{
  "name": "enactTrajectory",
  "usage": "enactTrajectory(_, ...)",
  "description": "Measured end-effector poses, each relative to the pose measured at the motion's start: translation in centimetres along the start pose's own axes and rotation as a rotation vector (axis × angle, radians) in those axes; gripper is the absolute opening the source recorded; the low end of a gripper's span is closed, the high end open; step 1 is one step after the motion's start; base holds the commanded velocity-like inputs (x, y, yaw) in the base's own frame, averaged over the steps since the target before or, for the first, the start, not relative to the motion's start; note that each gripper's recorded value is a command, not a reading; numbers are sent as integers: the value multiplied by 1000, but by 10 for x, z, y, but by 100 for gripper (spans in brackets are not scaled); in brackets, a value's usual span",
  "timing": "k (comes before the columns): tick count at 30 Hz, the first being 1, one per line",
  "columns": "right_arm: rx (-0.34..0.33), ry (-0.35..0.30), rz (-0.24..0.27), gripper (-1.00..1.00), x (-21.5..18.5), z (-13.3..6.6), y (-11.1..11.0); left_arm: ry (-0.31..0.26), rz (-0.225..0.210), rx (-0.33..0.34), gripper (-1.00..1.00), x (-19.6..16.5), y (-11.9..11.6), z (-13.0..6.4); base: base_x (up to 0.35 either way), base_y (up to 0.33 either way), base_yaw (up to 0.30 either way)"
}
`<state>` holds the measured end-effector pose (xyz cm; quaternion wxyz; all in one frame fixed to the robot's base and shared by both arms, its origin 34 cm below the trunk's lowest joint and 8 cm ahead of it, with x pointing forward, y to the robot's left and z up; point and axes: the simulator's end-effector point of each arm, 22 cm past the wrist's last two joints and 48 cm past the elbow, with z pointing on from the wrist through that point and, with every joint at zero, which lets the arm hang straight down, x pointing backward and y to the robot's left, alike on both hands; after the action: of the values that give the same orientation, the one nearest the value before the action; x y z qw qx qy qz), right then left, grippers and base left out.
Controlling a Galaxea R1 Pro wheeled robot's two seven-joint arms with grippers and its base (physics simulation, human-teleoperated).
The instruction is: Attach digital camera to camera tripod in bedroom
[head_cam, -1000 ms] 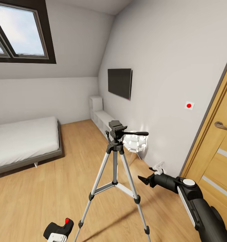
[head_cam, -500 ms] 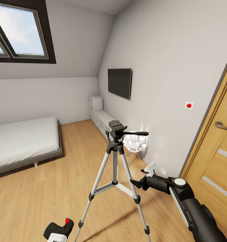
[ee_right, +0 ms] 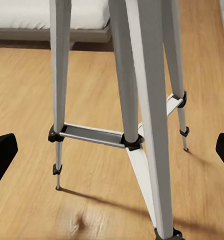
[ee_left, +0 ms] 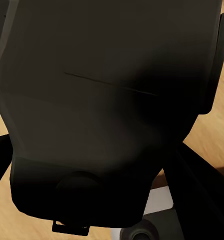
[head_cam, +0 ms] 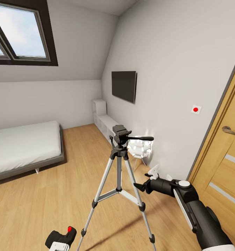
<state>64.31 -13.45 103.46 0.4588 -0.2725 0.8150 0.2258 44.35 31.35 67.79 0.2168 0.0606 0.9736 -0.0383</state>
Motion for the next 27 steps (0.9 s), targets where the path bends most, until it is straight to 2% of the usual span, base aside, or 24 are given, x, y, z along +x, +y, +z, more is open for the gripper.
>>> enactTrajectory(27,-10,-17,11,100,-6,1,2,-2,5,3,-100,-1,-1,0,38,16,0)
